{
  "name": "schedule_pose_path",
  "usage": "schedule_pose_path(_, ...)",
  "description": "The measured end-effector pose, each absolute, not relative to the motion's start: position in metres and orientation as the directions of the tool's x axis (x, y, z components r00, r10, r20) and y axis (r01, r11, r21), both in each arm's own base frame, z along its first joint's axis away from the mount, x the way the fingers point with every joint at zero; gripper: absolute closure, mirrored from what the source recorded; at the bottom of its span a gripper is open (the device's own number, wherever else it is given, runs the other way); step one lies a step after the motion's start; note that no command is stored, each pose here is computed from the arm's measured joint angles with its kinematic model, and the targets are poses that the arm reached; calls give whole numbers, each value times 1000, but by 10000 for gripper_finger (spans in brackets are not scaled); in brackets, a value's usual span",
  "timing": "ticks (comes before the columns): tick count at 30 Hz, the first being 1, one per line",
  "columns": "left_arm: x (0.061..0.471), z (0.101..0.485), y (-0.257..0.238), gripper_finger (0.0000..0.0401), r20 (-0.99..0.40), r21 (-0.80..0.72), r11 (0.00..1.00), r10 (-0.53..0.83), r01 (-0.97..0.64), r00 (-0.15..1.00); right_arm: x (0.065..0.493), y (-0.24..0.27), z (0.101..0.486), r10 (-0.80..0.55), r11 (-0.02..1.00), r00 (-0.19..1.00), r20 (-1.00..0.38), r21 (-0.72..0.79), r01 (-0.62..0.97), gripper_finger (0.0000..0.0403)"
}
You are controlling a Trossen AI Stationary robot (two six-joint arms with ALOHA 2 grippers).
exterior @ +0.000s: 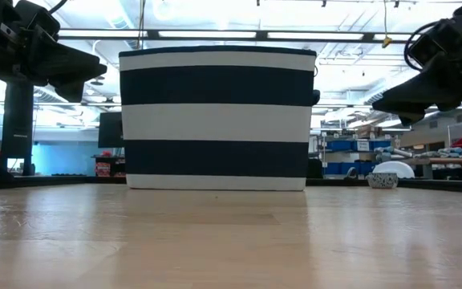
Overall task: Sort clothes
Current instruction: Return to Home Position
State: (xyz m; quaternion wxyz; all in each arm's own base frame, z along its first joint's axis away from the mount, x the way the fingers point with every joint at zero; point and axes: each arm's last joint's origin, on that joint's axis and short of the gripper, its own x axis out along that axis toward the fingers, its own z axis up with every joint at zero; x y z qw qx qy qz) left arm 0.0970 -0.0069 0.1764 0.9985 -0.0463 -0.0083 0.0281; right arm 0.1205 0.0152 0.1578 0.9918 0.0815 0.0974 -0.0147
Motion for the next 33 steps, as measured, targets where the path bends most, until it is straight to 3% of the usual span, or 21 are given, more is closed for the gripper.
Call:
schedule_pose_path(22,97,176,-7,286,14,-93,994,61,-59,998,99,11,171,-11,1000,999,50,4,10,255)
schedule_pose_path(33,97,176,-7,286,14,-93,994,60,-59,998,96,9,171,-53,998,997,50,33,52,255)
